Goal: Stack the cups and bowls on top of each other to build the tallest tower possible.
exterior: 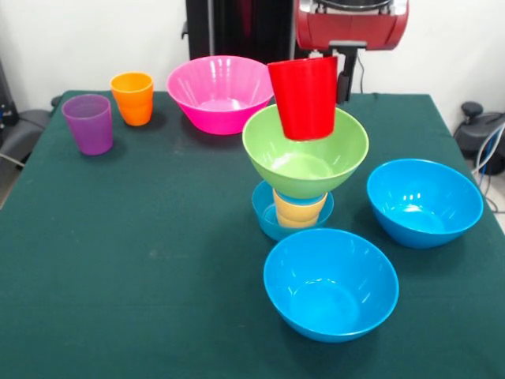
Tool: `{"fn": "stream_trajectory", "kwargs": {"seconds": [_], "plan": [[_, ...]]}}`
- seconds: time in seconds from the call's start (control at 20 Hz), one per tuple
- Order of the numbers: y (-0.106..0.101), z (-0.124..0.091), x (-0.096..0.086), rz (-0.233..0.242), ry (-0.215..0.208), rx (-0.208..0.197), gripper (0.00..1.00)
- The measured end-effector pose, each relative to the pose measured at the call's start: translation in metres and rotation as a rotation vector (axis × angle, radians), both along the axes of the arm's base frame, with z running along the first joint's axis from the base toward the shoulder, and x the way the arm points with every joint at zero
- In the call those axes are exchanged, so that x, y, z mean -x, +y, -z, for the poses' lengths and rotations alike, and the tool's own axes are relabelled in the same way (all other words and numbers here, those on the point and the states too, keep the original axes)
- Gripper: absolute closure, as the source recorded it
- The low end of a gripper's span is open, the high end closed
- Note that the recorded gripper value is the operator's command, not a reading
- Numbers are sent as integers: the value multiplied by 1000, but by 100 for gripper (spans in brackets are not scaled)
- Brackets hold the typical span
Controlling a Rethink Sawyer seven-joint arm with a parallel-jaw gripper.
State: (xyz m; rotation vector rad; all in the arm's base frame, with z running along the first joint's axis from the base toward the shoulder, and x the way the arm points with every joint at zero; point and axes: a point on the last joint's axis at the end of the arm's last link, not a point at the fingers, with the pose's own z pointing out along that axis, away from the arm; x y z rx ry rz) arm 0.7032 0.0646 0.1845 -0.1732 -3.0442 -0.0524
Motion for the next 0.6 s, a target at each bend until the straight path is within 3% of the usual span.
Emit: {"fn": "stream_trajectory", "kwargs": {"seconds": [0.6], "plan": [[0, 31, 19, 11, 70, 35, 100]]}}
